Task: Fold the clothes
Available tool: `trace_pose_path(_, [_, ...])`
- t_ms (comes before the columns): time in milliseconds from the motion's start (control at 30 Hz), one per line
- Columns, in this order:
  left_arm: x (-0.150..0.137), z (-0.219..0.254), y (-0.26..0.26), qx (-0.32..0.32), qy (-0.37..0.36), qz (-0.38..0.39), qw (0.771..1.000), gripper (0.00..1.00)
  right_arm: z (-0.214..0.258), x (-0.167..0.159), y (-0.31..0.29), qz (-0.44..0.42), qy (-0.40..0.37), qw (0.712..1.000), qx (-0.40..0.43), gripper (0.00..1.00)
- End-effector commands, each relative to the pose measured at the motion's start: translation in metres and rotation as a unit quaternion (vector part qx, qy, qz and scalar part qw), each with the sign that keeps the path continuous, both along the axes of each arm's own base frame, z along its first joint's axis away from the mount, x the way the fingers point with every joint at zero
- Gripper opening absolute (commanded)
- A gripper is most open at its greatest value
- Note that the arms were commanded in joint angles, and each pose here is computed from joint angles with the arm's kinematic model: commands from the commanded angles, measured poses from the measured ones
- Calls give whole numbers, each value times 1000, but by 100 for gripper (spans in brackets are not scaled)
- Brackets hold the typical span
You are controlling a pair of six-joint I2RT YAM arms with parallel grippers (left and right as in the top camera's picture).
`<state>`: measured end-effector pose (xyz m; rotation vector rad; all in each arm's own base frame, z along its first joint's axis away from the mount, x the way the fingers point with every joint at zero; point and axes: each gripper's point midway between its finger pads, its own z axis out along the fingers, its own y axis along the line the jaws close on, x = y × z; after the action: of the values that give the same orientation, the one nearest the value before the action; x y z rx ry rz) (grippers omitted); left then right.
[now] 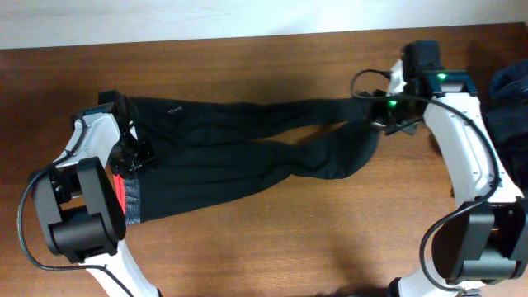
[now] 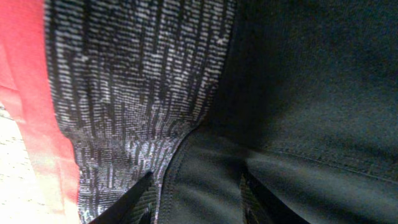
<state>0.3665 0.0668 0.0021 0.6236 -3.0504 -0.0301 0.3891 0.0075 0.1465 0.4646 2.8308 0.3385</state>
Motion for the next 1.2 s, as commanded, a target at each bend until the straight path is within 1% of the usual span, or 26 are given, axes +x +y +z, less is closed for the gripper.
trace_pose_path(0, [-1,4,3,8,-4,1,1000,44,-4,-6,-34,-26,15,999,-43,5])
trace_pose_path(367, [-1,4,3,8,-5,1,1000,45,-6,-14,-82,-79,28,992,-96,5])
trace_pose_path(700, [-1,4,3,8,-4,1,1000,45,-3,-10,-109,-100,20,981,-166,5])
trace_pose_path(733, [-1,4,3,8,-4,1,1000,45,-3,-9,-110,-102,18,980,-171,8])
trace_pose_path(767, [-1,4,3,8,-4,1,1000,45,-3,-8,-111,-103,17,979,-173,15])
trace_pose_path(800, [-1,4,3,8,-4,1,1000,45,-3,-7,-111,-103,16,979,-174,24])
trace_pose_path(833, [-1,4,3,8,-4,1,1000,45,-4,-7,-112,-104,16,979,-175,31])
trace_pose_path(867, [-1,4,3,8,-4,1,1000,45,-4,-6,-113,-104,15,979,-176,34])
trace_pose_path(933, [-1,4,3,8,-4,1,1000,45,-3,-7,-116,-108,16,977,-185,37])
trace_pose_path(1167, [0,4,3,8,-6,1,1000,45,-2,-7,-128,-122,11,975,-185,38])
